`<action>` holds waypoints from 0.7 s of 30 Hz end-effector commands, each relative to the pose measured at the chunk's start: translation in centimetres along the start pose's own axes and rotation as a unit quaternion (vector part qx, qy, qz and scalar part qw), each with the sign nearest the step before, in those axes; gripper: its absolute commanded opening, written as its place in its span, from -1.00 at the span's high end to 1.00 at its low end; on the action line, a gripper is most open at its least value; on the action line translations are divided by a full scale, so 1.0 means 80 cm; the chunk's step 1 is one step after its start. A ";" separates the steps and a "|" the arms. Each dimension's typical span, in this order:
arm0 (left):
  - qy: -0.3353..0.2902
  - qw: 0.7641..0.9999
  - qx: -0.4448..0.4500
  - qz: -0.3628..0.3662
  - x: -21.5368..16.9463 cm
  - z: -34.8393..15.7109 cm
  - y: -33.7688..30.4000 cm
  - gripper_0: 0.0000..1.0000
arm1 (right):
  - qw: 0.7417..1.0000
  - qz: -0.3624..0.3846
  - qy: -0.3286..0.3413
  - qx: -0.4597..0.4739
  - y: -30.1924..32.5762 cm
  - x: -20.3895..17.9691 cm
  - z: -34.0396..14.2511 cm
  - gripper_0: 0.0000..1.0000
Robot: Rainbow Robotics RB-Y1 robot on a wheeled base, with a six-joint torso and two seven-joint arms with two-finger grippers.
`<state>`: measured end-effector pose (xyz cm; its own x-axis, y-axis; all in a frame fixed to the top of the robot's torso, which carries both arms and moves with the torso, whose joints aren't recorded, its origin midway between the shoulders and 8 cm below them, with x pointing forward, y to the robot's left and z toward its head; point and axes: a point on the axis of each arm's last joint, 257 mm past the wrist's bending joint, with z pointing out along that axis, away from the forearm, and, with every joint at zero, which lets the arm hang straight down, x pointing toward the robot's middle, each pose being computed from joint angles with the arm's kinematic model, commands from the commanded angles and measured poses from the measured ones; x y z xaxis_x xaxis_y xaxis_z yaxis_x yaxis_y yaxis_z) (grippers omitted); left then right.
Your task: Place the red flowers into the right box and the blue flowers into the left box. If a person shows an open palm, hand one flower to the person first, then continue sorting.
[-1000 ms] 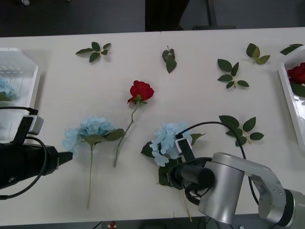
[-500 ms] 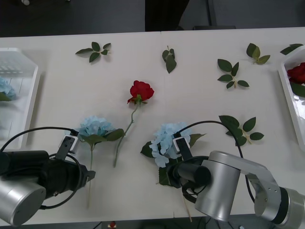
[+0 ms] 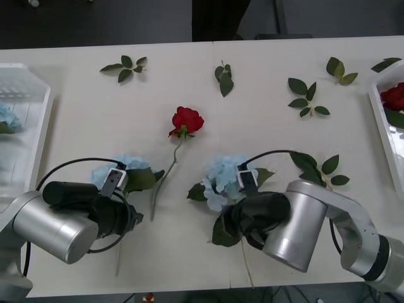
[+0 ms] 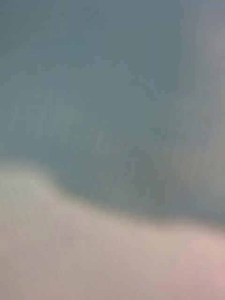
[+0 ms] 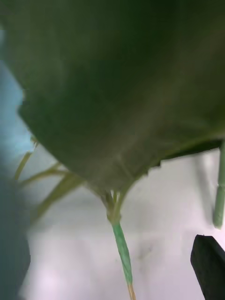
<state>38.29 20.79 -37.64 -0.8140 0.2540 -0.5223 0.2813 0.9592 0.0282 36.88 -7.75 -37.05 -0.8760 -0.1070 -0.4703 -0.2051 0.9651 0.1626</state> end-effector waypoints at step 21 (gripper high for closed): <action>-0.065 0.998 -0.009 0.002 -0.054 -0.009 -0.011 1.00 | 0.947 -0.140 -0.216 -0.192 0.049 -0.287 -0.195 1.00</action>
<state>39.89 20.99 -37.68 -0.7794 0.2721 -0.5644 0.2825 0.9566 0.0710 48.03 -6.71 -17.03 -0.6561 -0.0986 -0.7482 -0.5075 0.7914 0.3408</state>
